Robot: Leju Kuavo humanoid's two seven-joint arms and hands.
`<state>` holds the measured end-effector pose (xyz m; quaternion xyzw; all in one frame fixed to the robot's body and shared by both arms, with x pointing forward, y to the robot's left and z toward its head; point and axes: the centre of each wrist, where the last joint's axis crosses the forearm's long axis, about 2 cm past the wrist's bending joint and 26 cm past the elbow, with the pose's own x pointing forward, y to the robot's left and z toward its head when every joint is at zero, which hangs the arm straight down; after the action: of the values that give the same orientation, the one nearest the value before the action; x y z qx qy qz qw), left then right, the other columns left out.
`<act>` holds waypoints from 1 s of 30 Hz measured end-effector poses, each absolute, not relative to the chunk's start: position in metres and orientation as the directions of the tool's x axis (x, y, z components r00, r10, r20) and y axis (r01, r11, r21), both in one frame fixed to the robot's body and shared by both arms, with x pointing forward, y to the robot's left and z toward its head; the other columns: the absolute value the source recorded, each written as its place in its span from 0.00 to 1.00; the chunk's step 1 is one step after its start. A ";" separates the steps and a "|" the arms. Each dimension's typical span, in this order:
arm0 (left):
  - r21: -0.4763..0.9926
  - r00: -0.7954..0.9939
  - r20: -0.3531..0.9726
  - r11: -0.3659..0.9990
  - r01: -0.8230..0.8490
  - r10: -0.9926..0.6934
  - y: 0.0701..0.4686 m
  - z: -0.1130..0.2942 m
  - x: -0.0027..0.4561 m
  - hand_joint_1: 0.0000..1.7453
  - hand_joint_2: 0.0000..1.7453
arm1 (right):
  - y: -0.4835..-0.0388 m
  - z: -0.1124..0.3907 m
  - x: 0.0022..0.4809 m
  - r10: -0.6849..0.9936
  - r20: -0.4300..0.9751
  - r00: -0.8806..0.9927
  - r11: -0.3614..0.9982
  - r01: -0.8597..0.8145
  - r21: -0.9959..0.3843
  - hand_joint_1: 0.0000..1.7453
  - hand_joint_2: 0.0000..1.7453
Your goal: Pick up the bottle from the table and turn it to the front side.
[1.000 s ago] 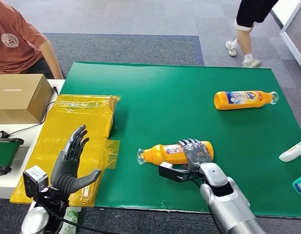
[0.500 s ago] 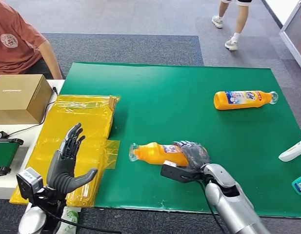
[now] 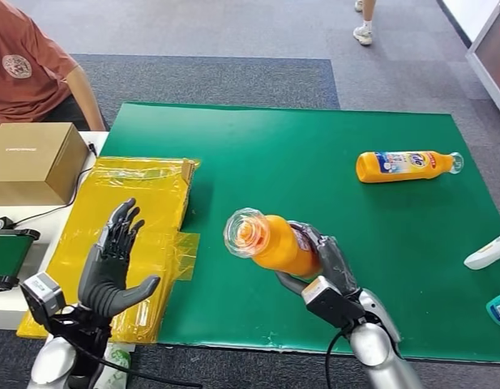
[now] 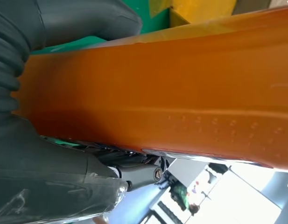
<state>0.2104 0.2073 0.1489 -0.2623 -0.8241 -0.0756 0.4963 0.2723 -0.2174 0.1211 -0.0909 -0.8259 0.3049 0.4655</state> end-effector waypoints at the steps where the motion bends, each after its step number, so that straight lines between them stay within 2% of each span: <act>1: -0.147 -0.356 0.855 0.836 0.528 0.376 0.204 0.151 0.214 0.00 1.00 | -0.213 0.122 0.271 0.432 0.707 -0.560 0.799 -0.126 -0.588 1.00 1.00; 6: -0.180 -0.282 0.840 0.728 0.662 0.463 0.176 0.162 0.230 0.00 1.00 | -0.183 0.125 0.266 0.428 0.667 -0.610 0.778 -0.127 -0.615 1.00 1.00; 9: -0.179 -0.273 0.840 0.713 0.677 0.470 0.172 0.163 0.232 0.00 1.00 | -0.179 0.125 0.266 0.427 0.662 -0.616 0.774 -0.130 -0.620 1.00 1.00; 13: -0.136 -0.191 0.876 0.605 0.785 0.444 0.135 0.169 0.244 0.00 1.00 | -0.143 0.124 0.266 0.410 0.631 -0.659 0.727 -0.182 -0.662 1.00 1.00; 22: -0.101 -0.152 0.907 0.555 0.826 0.392 0.124 0.165 0.256 0.00 1.00 | -0.132 0.125 0.276 0.420 0.618 -0.665 0.702 -0.195 -0.685 1.00 1.00; 30: -0.005 -0.173 0.945 0.541 0.841 0.277 0.127 0.160 0.267 0.00 1.00 | -0.132 0.122 0.282 0.452 0.617 -0.644 0.682 -0.195 -0.704 1.00 1.00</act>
<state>0.2666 0.1271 0.1596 -0.3915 -0.7141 -0.2764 0.5103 0.2820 -0.1322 0.1219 -0.0785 -0.8182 0.3906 0.4144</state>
